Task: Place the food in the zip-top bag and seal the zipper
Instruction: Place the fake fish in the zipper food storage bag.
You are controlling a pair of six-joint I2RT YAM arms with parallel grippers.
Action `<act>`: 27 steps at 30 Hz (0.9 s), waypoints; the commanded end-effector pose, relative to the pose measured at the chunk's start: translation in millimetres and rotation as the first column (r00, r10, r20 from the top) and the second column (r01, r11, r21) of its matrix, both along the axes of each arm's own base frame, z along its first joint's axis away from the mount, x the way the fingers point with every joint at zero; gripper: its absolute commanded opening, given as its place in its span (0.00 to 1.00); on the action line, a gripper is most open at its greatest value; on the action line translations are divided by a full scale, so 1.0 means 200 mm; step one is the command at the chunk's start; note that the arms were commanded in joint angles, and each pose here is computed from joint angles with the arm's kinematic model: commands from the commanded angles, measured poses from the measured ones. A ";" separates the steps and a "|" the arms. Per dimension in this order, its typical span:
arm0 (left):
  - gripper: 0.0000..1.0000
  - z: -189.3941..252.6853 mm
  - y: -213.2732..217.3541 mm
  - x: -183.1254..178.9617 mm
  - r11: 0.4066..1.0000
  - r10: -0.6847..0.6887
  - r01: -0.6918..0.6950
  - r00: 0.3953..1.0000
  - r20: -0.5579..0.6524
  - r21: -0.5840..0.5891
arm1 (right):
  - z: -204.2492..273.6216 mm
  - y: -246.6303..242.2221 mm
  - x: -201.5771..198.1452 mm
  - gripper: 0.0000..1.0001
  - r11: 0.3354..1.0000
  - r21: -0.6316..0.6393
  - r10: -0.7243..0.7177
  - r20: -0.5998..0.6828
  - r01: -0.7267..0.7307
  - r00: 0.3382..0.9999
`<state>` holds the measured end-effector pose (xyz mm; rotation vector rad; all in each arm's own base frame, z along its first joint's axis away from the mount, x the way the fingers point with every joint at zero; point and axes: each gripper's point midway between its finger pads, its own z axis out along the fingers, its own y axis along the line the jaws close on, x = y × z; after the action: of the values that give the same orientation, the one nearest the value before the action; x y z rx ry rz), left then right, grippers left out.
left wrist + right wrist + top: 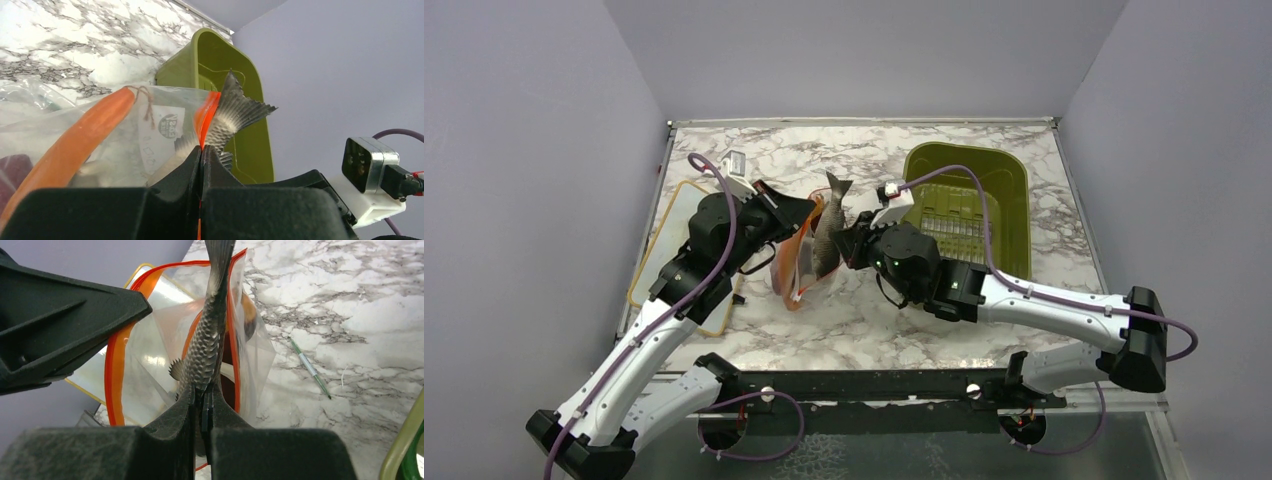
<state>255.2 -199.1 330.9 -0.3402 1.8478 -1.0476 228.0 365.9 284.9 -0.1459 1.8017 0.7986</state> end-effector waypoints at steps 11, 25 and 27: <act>0.00 0.07 0.02 0.01 0.997 0.033 -0.028 0.998 0.060 -0.071 | -0.11 0.05 -0.08 0.01 0.999 -0.010 -0.035 -0.158 0.034 0.987; 0.00 -0.02 0.02 0.01 0.998 0.042 -0.040 0.998 0.036 -0.050 | 0.00 0.10 -0.14 0.01 1.000 0.023 0.010 -0.196 -0.005 0.981; 0.00 -0.03 0.02 0.02 0.998 0.044 -0.043 0.998 0.034 -0.049 | -0.01 0.09 -0.15 0.01 1.000 0.024 0.016 -0.208 -0.011 0.978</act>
<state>256.9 -195.8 302.8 -0.3849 1.8752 -1.0229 209.3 382.6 267.0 -0.0733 1.9886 0.8053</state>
